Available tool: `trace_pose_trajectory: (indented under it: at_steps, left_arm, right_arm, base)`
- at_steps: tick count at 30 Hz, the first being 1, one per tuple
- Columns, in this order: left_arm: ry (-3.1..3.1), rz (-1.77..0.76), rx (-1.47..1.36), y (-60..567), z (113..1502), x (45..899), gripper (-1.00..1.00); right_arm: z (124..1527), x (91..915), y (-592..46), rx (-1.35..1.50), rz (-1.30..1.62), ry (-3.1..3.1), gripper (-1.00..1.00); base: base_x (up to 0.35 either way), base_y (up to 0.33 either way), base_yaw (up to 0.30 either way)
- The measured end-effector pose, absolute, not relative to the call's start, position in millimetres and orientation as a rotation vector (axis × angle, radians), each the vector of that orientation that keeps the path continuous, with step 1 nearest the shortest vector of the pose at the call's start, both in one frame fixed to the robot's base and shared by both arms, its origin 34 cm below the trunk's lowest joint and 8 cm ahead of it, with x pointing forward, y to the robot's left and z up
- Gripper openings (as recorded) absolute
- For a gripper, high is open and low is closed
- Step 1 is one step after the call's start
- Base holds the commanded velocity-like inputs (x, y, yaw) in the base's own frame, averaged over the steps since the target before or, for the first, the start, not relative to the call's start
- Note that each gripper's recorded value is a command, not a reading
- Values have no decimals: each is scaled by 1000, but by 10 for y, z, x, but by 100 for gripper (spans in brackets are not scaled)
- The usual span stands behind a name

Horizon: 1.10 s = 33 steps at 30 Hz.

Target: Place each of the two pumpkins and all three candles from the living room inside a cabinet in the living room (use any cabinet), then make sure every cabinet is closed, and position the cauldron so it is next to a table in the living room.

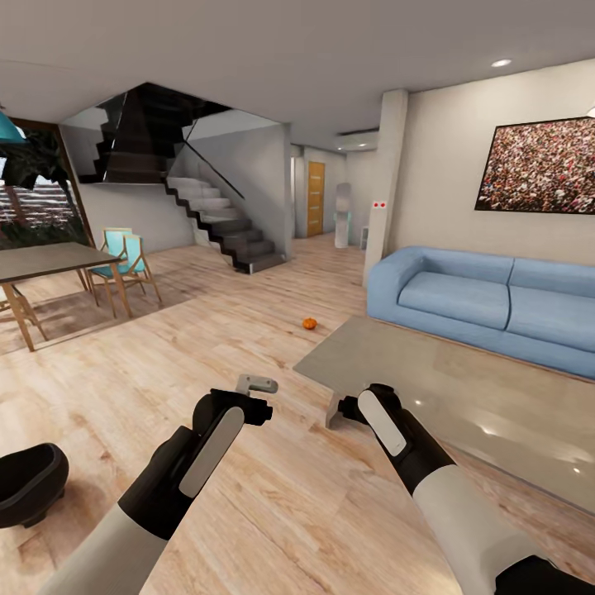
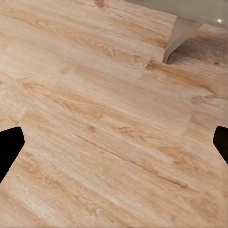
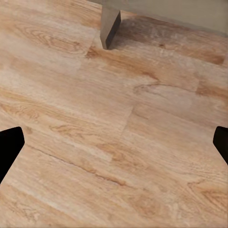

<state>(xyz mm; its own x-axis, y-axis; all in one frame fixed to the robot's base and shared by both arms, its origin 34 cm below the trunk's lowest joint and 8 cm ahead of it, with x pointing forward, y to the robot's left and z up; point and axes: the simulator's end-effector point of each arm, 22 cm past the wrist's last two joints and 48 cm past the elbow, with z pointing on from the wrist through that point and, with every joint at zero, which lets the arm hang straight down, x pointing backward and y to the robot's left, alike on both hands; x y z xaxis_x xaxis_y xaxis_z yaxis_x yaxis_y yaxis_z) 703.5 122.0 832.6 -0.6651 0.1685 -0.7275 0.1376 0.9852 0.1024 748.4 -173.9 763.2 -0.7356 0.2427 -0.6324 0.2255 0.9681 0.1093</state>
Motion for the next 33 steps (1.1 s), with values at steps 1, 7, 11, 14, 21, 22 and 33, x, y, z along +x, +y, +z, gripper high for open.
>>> trace_pose_trajectory:
  at_steps: [1,7,11,14,21,22,33]
  left_arm:
    - [2307,49,212,1220,8325,7035,100]
    - [2308,49,213,1219,8323,7036,100]
    - [2311,51,212,1223,8311,7035,100]
    - [2310,51,212,1222,8314,7035,100]
    - [2309,50,212,1221,8317,7036,100]
    - [2309,50,212,1221,8317,7036,100]
    - [2310,51,212,1223,8314,7037,100]
  right_arm:
    - [7632,7485,-1739,327,33,2423,100]
    - [7626,7483,-1742,327,32,2424,100]
    - [7624,7482,-1743,328,32,2425,100]
    - [7623,7480,-1742,328,32,2425,100]
    - [7624,7482,-1749,328,31,2425,100]
    - [7624,7482,-1750,328,31,2424,100]
    - [7619,7484,-1763,329,29,2425,100]
  base:
    - [6,100,-102]
    - [-46,218,-234]
    - [-48,170,-280]
    - [9,44,-288]
    - [0,11,-290]
    - [-35,2,-290]
    - [-99,21,-291]
